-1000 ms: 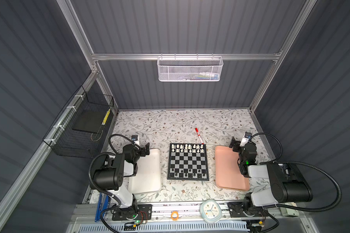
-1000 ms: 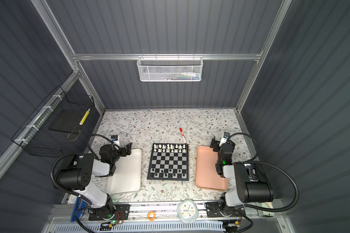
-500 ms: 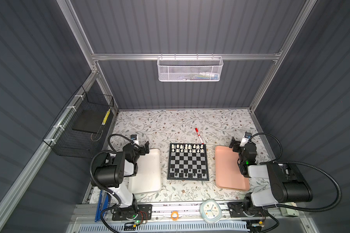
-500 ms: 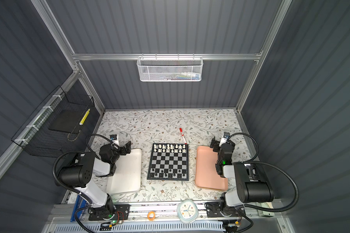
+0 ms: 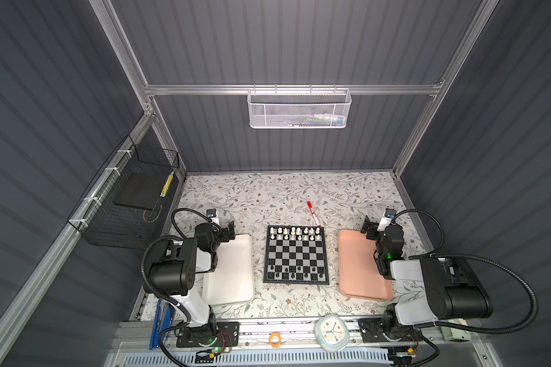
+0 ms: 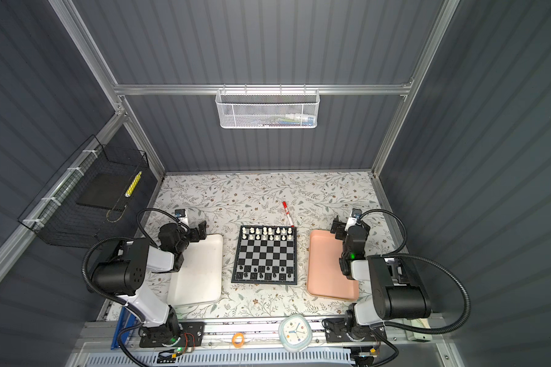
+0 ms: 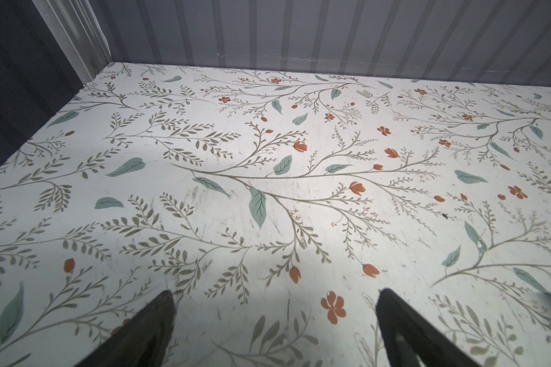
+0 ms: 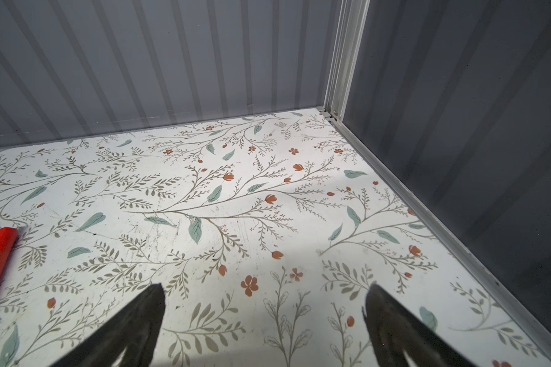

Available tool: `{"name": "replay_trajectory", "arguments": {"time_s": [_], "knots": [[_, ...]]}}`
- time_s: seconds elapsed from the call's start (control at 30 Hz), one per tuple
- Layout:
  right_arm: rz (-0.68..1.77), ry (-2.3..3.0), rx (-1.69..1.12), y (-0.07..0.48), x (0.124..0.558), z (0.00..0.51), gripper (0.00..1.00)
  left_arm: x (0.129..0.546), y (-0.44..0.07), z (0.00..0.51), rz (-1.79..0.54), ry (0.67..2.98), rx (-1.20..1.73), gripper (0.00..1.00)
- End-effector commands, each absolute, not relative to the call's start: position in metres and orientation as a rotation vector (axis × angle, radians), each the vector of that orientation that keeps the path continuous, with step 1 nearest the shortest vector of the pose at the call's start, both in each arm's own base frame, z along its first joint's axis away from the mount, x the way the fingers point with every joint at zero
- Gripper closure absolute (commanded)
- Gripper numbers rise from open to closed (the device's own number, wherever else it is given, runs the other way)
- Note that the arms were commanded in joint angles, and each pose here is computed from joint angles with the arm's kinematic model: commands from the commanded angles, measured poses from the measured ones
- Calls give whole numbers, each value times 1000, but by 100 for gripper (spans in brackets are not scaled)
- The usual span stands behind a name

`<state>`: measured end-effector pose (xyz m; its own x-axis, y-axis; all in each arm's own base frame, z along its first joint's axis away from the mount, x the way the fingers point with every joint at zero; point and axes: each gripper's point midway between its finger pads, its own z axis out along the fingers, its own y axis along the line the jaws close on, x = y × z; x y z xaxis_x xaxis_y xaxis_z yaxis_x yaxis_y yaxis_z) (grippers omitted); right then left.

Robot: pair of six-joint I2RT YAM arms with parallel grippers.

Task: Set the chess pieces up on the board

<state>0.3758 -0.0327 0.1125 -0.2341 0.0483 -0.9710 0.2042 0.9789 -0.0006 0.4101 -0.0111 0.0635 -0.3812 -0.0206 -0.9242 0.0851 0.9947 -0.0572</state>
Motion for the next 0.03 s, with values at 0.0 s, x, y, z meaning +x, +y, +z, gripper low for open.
{"name": "replay_trajectory", "arguments": {"time_s": [0.0], "knots": [[-148, 1776, 187, -35, 380, 122, 1, 415, -11, 66, -89, 1957, 56, 0]]}}
